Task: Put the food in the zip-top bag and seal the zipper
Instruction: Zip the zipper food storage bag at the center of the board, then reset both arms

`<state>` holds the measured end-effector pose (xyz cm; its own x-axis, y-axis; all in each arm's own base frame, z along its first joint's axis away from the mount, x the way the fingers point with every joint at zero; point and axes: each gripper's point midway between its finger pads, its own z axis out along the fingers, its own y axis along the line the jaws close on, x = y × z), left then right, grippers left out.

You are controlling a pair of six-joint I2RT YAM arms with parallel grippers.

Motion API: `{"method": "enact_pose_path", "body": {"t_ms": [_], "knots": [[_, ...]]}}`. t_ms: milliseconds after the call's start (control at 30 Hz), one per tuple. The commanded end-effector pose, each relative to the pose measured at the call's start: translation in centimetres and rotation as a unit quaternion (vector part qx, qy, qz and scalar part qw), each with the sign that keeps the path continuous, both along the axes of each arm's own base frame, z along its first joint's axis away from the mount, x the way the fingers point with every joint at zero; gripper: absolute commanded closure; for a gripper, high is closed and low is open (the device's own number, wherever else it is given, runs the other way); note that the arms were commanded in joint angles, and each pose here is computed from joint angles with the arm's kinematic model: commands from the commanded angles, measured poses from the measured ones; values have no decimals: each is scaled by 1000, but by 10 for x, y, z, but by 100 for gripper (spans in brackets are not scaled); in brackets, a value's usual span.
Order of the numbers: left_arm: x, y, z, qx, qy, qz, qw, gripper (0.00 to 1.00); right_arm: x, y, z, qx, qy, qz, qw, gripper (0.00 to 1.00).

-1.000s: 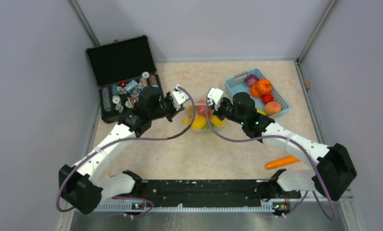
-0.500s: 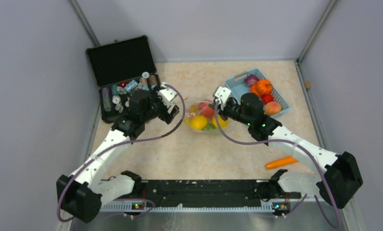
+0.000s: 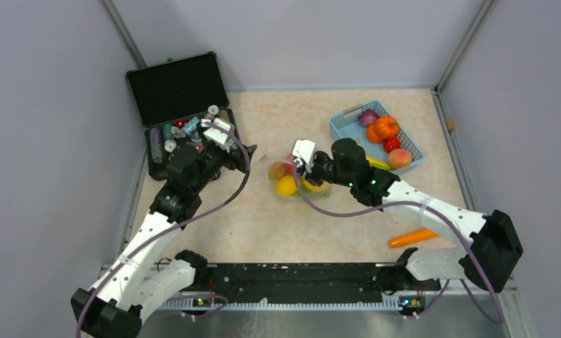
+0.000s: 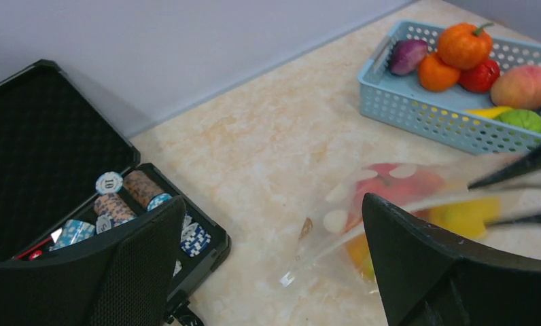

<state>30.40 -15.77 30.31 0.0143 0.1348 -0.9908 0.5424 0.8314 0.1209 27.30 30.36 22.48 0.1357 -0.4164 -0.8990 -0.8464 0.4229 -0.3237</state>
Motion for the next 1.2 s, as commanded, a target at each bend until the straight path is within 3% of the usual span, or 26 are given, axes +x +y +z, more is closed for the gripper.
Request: {"method": "enact_pose_path", "body": {"t_ms": [0,33,67,100,133,233,367,500,600,700,767,933,1167], "knots": [[4,22,26,-60,-38,70,995,1,-55,28,-2,-49,42,140,988,63],[3,23,26,-62,-36,73,995,1,-62,28,2,-41,51,153,986,44],[3,24,28,-66,-35,74,994,1,-68,29,9,-27,51,161,985,17],[2,24,30,-70,-32,75,994,1,-71,28,19,-14,46,162,986,5],[2,23,32,-74,-31,75,994,1,-71,26,33,4,32,158,987,3],[7,27,34,-89,-24,93,991,1,-65,12,80,81,-43,110,990,3],[19,35,32,-114,-6,128,985,1,-20,-36,122,175,-111,-67,976,1],[41,58,20,-114,27,201,973,1,50,-107,109,226,-17,-258,939,1],[61,118,1,-136,61,326,934,1,81,-156,86,267,49,-367,890,1],[73,165,-17,-240,122,379,885,1,97,-198,64,336,134,-415,835,1],[70,169,-22,-234,141,391,879,1,99,-225,54,363,148,-453,801,1],[55,185,-25,-255,118,432,857,1,91,-248,56,358,87,-481,795,1],[47,197,-25,-258,103,468,839,1,94,-245,51,339,94,-477,806,1]]}}
